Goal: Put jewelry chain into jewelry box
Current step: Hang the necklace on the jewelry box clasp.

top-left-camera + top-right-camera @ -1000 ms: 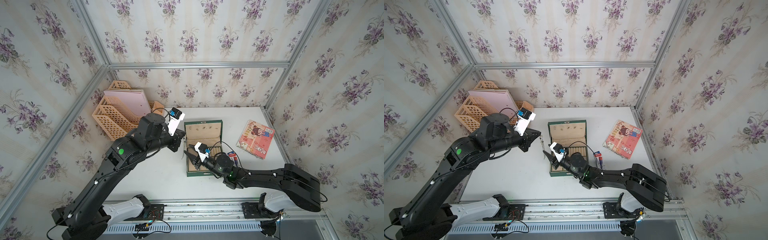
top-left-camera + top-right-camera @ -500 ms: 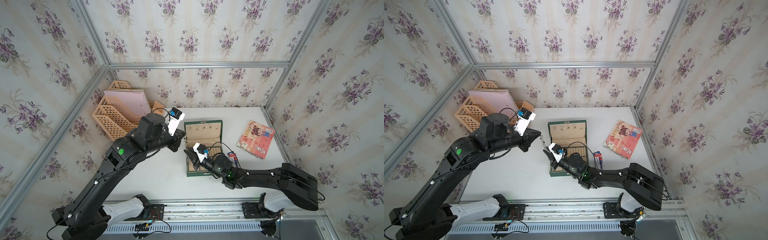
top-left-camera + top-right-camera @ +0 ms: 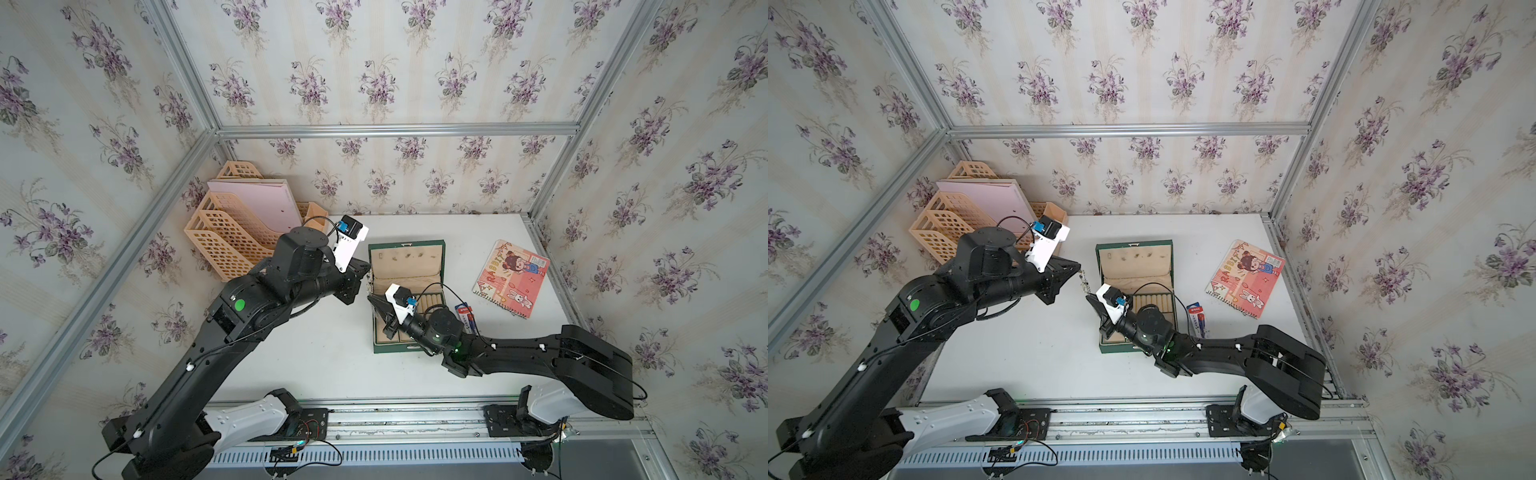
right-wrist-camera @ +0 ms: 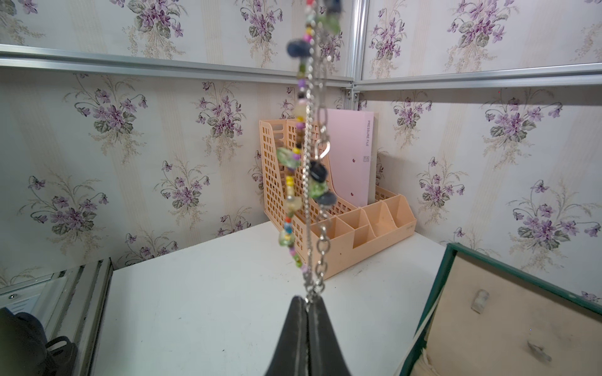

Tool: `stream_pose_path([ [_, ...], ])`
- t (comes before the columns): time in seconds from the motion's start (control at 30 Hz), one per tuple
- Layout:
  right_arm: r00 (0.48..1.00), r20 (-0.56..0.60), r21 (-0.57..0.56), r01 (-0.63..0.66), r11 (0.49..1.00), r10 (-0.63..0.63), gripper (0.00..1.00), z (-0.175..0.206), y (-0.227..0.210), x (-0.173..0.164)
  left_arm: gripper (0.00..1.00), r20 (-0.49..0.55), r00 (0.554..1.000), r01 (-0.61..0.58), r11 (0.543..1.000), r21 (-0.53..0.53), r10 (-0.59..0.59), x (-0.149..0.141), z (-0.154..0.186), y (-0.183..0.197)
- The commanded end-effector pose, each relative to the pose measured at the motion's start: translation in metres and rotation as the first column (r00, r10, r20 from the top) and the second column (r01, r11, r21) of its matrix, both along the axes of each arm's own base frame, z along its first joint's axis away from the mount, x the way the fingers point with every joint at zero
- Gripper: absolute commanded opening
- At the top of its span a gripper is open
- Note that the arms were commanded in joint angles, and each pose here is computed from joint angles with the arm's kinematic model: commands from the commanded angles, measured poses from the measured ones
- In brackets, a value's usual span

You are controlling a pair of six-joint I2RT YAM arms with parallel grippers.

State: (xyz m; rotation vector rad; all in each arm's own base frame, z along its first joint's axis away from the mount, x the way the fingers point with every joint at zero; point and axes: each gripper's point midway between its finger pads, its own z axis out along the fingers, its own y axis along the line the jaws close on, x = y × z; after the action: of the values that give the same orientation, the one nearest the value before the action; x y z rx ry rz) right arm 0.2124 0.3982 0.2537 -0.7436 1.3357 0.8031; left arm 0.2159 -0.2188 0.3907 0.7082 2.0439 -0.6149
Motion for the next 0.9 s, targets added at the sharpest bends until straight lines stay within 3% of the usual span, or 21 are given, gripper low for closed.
stream_pose_path([
  [0.0,1.0,0.0,0.021,0.022,1.0,-0.022,0.0,0.006,-0.005,0.002,0.0,0.019,1.0,-0.023,1.0,-0.001,0.023,0.002,0.001,0.004],
  [0.33,0.992,-0.038,-0.065,0.119,0.991,-0.122,0.0,-0.004,-0.031,0.009,0.0,0.055,0.967,-0.242,0.965,-0.101,0.249,0.031,-0.011,0.021],
  [0.6,0.95,-0.136,-0.113,0.267,0.957,-0.281,0.0,-0.014,-0.053,0.053,0.0,-0.011,0.914,-0.386,0.86,-0.333,0.406,0.067,-0.043,0.009],
  [0.87,0.895,-0.226,-0.107,0.37,0.923,-0.385,0.0,-0.016,-0.07,0.103,0.0,-0.009,0.891,-0.406,0.786,-0.467,0.455,0.095,-0.07,-0.007],
])
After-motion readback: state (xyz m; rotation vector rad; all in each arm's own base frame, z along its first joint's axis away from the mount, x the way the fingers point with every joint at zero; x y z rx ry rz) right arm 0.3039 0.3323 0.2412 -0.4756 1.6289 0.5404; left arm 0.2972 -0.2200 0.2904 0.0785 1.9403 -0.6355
